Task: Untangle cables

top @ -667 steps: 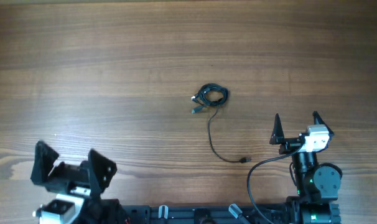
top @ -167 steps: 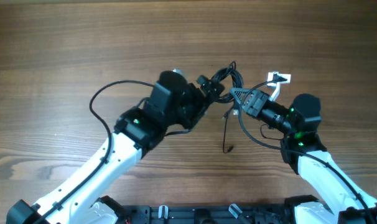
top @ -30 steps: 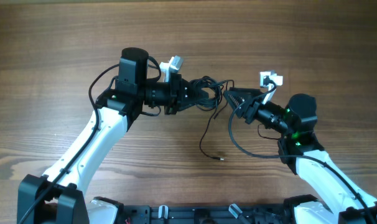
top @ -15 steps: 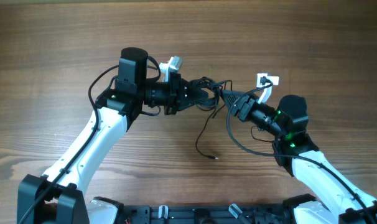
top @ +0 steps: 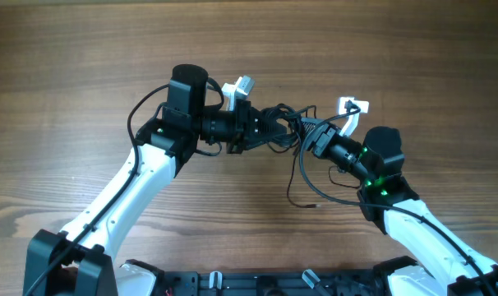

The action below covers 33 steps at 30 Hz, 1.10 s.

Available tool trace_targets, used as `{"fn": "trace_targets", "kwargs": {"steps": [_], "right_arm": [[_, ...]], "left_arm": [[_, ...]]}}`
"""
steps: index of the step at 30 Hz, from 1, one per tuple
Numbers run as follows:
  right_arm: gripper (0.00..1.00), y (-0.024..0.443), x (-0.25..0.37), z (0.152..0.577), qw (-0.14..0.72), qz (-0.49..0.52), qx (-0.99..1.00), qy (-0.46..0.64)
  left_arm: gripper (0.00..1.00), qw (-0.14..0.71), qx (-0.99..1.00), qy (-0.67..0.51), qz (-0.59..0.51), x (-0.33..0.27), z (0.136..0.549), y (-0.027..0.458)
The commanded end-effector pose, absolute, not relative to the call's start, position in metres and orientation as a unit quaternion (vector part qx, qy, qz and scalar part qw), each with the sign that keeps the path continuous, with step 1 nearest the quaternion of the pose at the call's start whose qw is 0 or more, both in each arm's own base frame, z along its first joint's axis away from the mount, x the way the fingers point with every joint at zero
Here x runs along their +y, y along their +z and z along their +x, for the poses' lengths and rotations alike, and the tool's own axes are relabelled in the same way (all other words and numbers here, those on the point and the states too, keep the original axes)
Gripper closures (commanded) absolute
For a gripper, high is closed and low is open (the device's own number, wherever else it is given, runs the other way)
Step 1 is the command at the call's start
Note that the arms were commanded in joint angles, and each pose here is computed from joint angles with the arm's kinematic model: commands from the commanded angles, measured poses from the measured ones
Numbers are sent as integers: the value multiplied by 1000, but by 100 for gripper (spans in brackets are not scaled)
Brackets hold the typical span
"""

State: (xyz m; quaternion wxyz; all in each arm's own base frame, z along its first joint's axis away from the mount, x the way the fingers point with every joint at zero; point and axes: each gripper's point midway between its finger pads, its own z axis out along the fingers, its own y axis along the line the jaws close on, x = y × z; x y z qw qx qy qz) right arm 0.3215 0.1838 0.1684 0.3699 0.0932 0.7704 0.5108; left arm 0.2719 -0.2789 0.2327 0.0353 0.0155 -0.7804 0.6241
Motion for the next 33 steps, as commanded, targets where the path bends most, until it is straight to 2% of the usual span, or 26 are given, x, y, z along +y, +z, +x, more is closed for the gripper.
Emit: {"fn": "trace_targets", "kwargs": {"steps": [1,6,16,24,32,33], "right_arm": [[53,155,176,329,374,133,782,481],[59,106,141,333,350,250,816,386],[63,49,112,331,316,281,854,302],[64,33,45,330,312,300,866,249],[63,20,12,320,297,343,865,213],[59,22,16,320,291,340,863,233]], "left_arm": [[96,40,-771,636,-12,-283,260,246],[96,63,-758,649,-34,-282,250,253],[96,40,-751,657,-52,-282,255,260],[96,4,-753,658,-11,-253,283,260],[96,-30,-752,658,19,-227,306,261],[96,-32,-752,658,22,-225,308,261]]}}
